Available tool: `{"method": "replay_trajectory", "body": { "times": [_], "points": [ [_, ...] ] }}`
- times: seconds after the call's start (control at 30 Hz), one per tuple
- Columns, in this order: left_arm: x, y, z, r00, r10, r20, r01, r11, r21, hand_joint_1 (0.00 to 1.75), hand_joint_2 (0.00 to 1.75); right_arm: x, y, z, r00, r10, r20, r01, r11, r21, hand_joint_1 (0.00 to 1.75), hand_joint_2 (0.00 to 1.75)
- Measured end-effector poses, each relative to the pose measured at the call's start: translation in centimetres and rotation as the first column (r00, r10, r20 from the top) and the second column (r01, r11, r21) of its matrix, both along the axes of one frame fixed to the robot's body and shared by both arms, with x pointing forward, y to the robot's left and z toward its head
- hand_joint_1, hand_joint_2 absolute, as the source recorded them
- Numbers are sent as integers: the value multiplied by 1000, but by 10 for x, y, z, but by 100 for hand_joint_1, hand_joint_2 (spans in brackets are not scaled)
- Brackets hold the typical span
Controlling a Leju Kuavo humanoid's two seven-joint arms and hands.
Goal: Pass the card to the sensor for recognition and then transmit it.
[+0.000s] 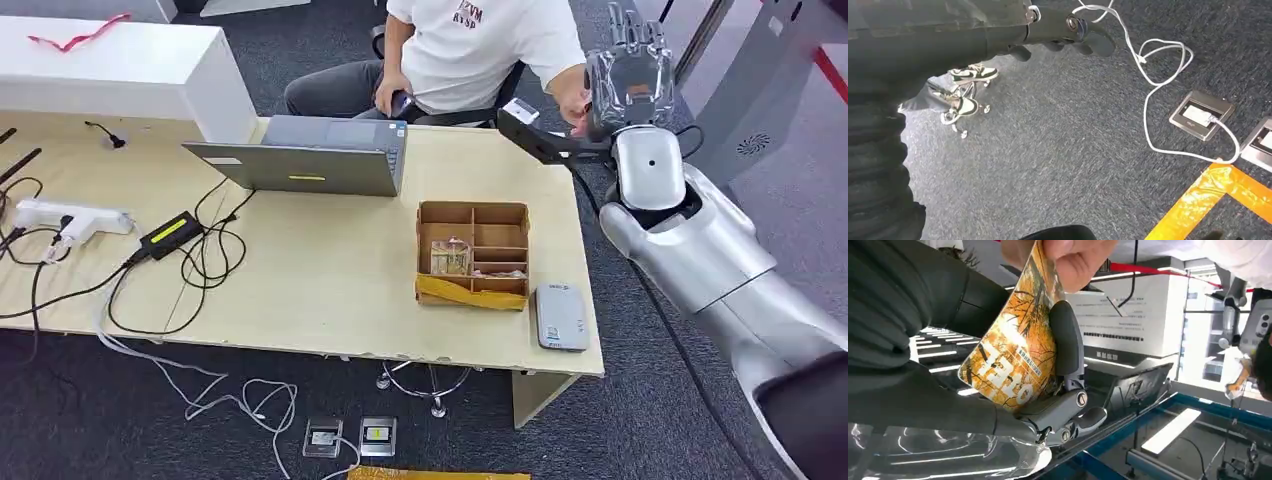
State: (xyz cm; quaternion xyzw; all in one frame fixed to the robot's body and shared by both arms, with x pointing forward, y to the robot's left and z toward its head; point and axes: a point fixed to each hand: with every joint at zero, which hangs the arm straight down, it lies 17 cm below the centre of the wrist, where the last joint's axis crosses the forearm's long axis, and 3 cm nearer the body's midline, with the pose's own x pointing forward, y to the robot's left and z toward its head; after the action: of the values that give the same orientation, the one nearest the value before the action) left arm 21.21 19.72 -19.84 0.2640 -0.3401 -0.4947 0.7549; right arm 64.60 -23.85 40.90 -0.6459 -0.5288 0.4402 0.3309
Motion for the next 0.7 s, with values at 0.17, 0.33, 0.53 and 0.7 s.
{"method": "replay_trajectory", "body": {
  "times": [0.17,0.33,0.53,0.7],
  "points": [
    [0,-1,0,1000,1,-2,-1,1000,-11,0,175,4,-1,-8,1000,-11,-16,11,1000,-14,0,175],
    [-1,-3,0,1000,-5,-2,5,1000,-16,0,175,7,-5,-16,999,-20,-28,19,1000,-11,0,175],
    [-1,-4,0,1000,-17,1,17,1000,-14,0,175,8,-6,-19,1000,-12,-15,12,1000,3,0,175],
    [-2,-5,0,1000,-18,2,18,1000,-14,0,175,5,-1,-12,998,53,39,-57,992,109,0,175]
  ]
}}
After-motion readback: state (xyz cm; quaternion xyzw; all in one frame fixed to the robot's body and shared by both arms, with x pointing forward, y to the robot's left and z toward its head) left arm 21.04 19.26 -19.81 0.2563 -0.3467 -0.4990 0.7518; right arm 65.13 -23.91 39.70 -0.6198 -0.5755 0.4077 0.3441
